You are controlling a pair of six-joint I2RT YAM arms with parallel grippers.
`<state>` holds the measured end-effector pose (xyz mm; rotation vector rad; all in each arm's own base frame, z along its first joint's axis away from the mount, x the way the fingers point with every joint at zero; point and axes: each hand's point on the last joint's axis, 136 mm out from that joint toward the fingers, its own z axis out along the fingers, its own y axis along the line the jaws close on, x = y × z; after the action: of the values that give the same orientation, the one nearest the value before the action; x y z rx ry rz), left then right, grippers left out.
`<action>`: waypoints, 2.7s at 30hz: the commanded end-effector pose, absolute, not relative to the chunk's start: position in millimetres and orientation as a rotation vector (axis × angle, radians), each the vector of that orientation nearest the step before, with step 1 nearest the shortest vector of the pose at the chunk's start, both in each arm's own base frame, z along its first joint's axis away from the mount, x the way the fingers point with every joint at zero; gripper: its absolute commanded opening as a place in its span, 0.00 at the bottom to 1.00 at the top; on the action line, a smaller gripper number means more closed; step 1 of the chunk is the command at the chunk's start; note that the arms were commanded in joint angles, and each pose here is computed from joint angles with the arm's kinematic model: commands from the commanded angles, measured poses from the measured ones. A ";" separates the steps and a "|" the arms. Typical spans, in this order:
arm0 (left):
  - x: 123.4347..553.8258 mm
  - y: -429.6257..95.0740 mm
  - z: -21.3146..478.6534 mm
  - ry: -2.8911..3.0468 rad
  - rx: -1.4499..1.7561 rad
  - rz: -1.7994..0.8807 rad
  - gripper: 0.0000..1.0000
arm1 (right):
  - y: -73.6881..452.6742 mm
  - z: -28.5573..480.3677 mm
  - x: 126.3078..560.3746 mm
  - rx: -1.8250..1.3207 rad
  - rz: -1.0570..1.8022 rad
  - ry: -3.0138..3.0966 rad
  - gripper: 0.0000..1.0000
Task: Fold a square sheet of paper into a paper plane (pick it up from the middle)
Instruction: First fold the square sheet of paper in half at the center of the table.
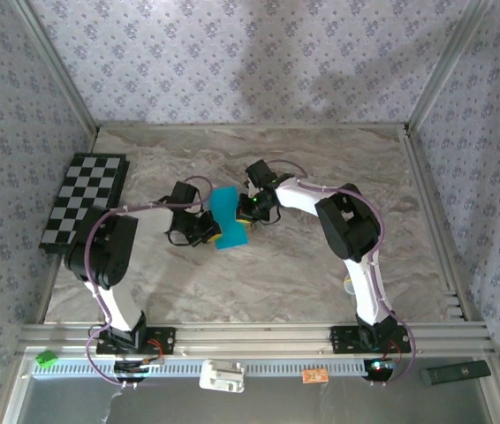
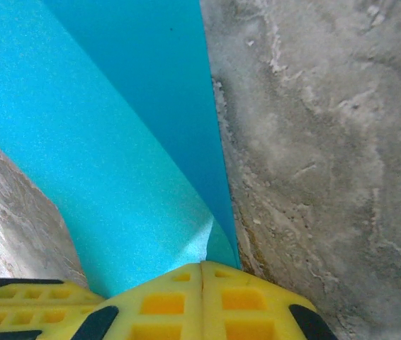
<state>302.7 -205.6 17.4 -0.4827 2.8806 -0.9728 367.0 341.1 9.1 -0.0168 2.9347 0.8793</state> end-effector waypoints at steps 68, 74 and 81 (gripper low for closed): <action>375.1 -260.8 38.1 2.804 -0.292 -1.061 0.08 | 210.3 -76.3 287.7 0.046 0.114 3.284 0.00; 376.3 -246.1 18.4 2.823 -0.365 -1.011 0.08 | 206.9 -77.9 286.9 0.058 0.103 3.289 0.00; 376.6 -210.0 -5.6 2.825 -0.488 -0.959 0.08 | 200.0 -82.3 283.5 0.062 0.064 3.302 0.00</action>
<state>378.5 -234.5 20.4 -0.3938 2.7890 -1.0679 357.2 301.8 11.5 -0.0589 2.9233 0.7035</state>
